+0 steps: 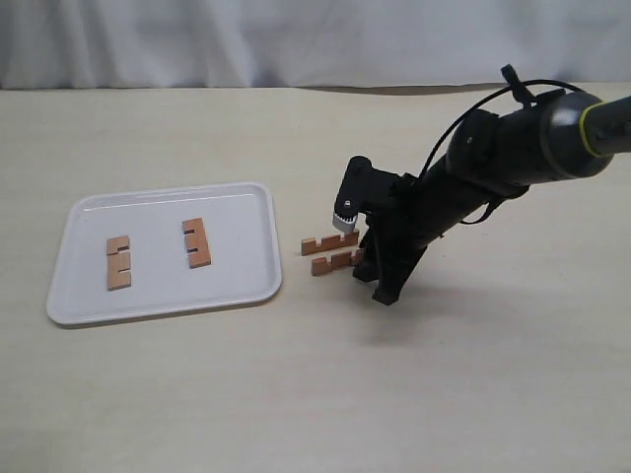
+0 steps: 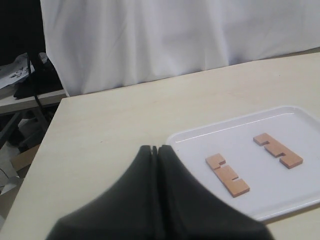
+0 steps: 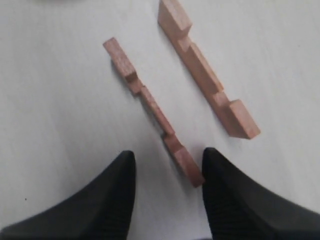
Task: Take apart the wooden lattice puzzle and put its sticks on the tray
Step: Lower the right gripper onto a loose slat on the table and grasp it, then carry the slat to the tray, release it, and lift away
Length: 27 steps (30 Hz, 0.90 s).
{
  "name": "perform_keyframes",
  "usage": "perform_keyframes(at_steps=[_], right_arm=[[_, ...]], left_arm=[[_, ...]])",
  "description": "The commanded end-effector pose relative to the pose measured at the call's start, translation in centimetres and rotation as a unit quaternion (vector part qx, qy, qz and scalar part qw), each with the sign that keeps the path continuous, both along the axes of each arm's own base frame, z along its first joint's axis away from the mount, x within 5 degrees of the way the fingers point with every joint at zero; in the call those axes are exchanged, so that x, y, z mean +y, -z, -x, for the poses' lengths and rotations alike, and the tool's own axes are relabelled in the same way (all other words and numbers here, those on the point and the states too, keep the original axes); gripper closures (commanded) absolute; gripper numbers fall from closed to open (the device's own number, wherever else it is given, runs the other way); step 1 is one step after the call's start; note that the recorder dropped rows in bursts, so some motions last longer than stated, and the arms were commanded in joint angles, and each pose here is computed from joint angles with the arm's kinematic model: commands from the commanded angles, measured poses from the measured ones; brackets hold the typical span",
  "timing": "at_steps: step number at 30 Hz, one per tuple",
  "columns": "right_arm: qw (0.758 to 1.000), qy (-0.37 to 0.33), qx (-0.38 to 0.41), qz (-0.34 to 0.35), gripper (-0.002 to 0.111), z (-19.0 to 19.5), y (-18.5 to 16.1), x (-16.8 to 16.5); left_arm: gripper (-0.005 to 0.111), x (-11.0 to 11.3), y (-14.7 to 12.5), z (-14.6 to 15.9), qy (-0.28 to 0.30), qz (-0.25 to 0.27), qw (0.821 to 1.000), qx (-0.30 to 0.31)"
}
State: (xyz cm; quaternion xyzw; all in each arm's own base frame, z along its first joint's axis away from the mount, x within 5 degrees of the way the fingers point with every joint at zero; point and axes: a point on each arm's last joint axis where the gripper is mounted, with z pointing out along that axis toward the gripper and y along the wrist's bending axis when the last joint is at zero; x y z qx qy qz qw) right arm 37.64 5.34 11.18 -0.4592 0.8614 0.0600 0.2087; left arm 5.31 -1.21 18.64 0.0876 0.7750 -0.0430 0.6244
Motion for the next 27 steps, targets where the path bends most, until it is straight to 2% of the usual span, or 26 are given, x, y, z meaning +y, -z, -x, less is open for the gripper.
perform_keyframes(at_steps=[1, 3, 8, 16, 23, 27], right_arm=[[1.0, -0.008, -0.019, -0.015, 0.07, -0.3, -0.2, 0.2], [1.0, -0.005, -0.018, -0.02, 0.077, -0.4, -0.1, 0.2], [1.0, -0.006, -0.016, -0.019, 0.104, -0.4, 0.1, 0.2], [0.999, -0.02, -0.003, -0.033, 0.104, 0.1, -0.7, 0.5], [0.997, -0.05, -0.014, -0.059, 0.104, 1.2, -4.8, 1.5], [0.994, -0.066, -0.055, -0.073, 0.104, 1.8, -7.5, 3.7]], left_arm=[[0.107, 0.1, 0.0, 0.0, -0.006, -0.001, 1.0, -0.004], [0.107, 0.1, 0.0, 0.0, -0.006, -0.001, 1.0, -0.004], [0.107, 0.1, 0.0, 0.0, -0.006, -0.001, 1.0, -0.004], [0.107, 0.1, 0.0, 0.0, -0.006, -0.001, 1.0, -0.004], [0.107, 0.1, 0.0, 0.0, -0.006, -0.001, 1.0, -0.004], [0.107, 0.1, 0.0, 0.0, -0.006, -0.001, 1.0, -0.004]])
